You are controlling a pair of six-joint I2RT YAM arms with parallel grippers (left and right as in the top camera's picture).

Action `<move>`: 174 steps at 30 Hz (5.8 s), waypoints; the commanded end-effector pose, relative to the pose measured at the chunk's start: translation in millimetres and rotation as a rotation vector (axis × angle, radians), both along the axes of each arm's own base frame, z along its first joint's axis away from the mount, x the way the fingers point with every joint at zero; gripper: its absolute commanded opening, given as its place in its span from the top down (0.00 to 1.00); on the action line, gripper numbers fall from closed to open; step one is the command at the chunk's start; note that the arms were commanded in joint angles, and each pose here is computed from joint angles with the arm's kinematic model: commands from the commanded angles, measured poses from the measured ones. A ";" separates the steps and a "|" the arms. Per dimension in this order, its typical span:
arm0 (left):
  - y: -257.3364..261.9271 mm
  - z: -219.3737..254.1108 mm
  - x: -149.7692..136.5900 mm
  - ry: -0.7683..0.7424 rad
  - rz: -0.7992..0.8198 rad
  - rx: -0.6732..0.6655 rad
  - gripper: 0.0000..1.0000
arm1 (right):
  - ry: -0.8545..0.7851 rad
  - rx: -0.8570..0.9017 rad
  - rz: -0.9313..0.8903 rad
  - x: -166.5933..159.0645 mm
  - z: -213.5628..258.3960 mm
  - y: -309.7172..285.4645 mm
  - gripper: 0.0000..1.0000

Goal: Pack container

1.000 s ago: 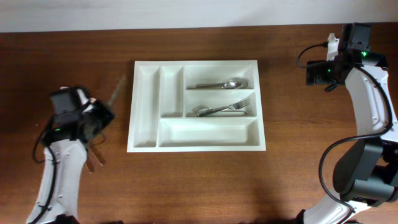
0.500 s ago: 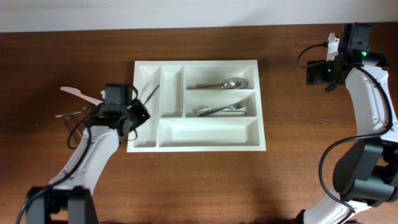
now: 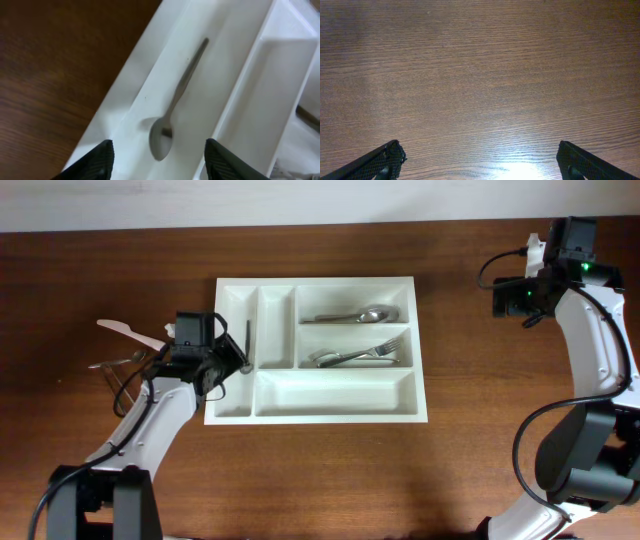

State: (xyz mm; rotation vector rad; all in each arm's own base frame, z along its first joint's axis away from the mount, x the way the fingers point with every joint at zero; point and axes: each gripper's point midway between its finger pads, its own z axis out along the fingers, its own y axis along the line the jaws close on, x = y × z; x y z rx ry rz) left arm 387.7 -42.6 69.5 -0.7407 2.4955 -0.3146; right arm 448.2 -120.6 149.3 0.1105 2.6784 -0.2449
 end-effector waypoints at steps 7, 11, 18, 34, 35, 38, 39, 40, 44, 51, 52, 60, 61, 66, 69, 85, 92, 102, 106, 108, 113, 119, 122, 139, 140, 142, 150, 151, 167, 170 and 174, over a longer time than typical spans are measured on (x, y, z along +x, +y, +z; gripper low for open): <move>144.3 40.6 10.5 -0.040 0.287 0.093 0.35 | -0.013 -0.005 0.007 2.8 5.2 -0.4 0.01; 183.3 24.5 -12.8 0.092 0.180 0.342 0.39 | -0.013 -0.005 0.007 2.8 5.2 -0.4 0.01; 195.8 17.1 -7.3 0.139 -0.016 0.530 0.41 | -0.013 -0.005 0.007 2.7 5.1 -0.4 0.01; 169.6 -46.4 19.0 0.292 -0.324 0.801 0.44 | -0.013 -0.005 0.007 2.7 5.1 -0.4 0.01; 171.3 -45.1 20.0 0.293 -0.314 0.818 0.45 | -0.013 -0.005 0.007 2.8 5.2 -0.4 0.01; 174.3 -41.3 25.8 0.269 -0.294 0.834 0.45 | -0.013 -0.005 0.007 2.8 5.2 -0.4 0.01; 177.6 -38.8 27.1 0.265 -0.279 0.848 0.44 | -0.014 -0.005 0.007 2.8 5.3 -0.4 0.01; 179.3 -37.2 27.9 0.263 -0.270 0.858 0.45 | -0.013 -0.005 0.007 2.8 5.2 -0.4 0.01; 185.8 -33.4 30.6 0.252 -0.245 0.877 0.45 | -0.013 -0.005 0.007 2.8 5.2 -0.4 0.01; 189.4 -68.4 27.4 0.307 -0.259 0.860 0.53 | -0.013 -0.005 0.006 2.8 5.2 -0.4 0.01; 189.2 -70.6 26.9 0.311 -0.261 0.858 0.53 | -0.013 -0.005 0.007 2.8 5.2 -0.4 0.01; 191.2 -66.6 37.0 0.266 -0.237 0.872 0.74 | -0.013 -0.005 0.007 2.8 5.2 -0.4 0.01; 191.2 -66.3 37.6 0.263 -0.236 0.872 0.80 | -0.013 -0.005 0.007 2.7 5.1 -0.4 0.01; 192.0 -63.1 42.8 0.238 -0.223 0.879 0.98 | -0.013 -0.005 0.007 2.8 5.2 -0.4 0.01; 196.8 -58.7 43.0 0.242 -0.198 0.909 0.98 | -0.013 -0.005 0.007 2.8 5.2 -0.4 0.01; 129.6 72.0 90.6 0.071 -0.280 0.964 0.98 | -0.013 -0.005 0.007 2.7 5.1 -0.4 0.01; 0.4 56.4 70.8 -0.004 -0.854 0.752 0.98 | -0.013 -0.005 0.007 2.8 5.2 -0.4 0.01; -79.1 42.4 32.0 0.023 -1.173 0.768 0.98 | -0.013 -0.005 0.007 2.8 5.2 -0.4 0.01; -91.4 41.3 30.1 -0.023 -1.257 0.724 0.98 | -0.013 -0.005 0.007 2.8 5.2 -0.4 0.01; -93.3 43.0 33.2 -0.043 -1.257 0.723 0.98 | -0.013 -0.005 0.007 2.7 5.1 -0.4 0.01; -92.7 44.4 36.3 -0.054 -1.251 0.728 0.98 | -0.013 -0.005 0.007 2.7 5.1 -0.4 0.01; -65.4 45.0 45.1 -0.035 -1.187 0.726 0.98 | -0.013 -0.005 0.007 2.8 5.2 -0.4 0.01; -41.5 44.1 50.4 -0.028 -1.139 0.688 0.98 | -0.014 -0.005 0.007 2.8 5.3 -0.4 0.01; -19.1 52.6 67.5 -0.057 -1.003 0.684 0.22 | -0.014 -0.005 0.007 2.8 5.3 -0.4 0.01; 0.4 62.1 77.6 -0.051 -0.849 0.694 0.16 | -0.013 -0.005 0.007 2.8 5.2 -0.4 0.01; 42.5 75.2 85.7 -0.029 -0.557 0.654 0.13 | -0.013 -0.005 0.007 2.8 5.2 -0.4 0.01; 116.7 61.8 65.6 0.022 0.034 0.160 0.06 | -0.013 -0.005 0.007 2.8 5.2 -0.4 0.01; 115.9 62.5 66.5 0.012 0.040 0.114 0.06 | -0.014 -0.005 0.007 2.8 5.3 -0.4 0.01; 170.8 59.0 44.3 0.033 0.696 0.039 0.01 | -0.013 -0.005 0.007 2.8 5.2 -0.4 0.01; 183.7 44.3 38.5 0.046 0.857 0.048 0.01 | -0.013 -0.005 0.007 2.8 5.2 -0.4 0.01; 181.7 0.8 36.6 0.138 0.911 0.027 0.01 | -0.013 -0.005 0.007 2.8 5.2 -0.4 0.01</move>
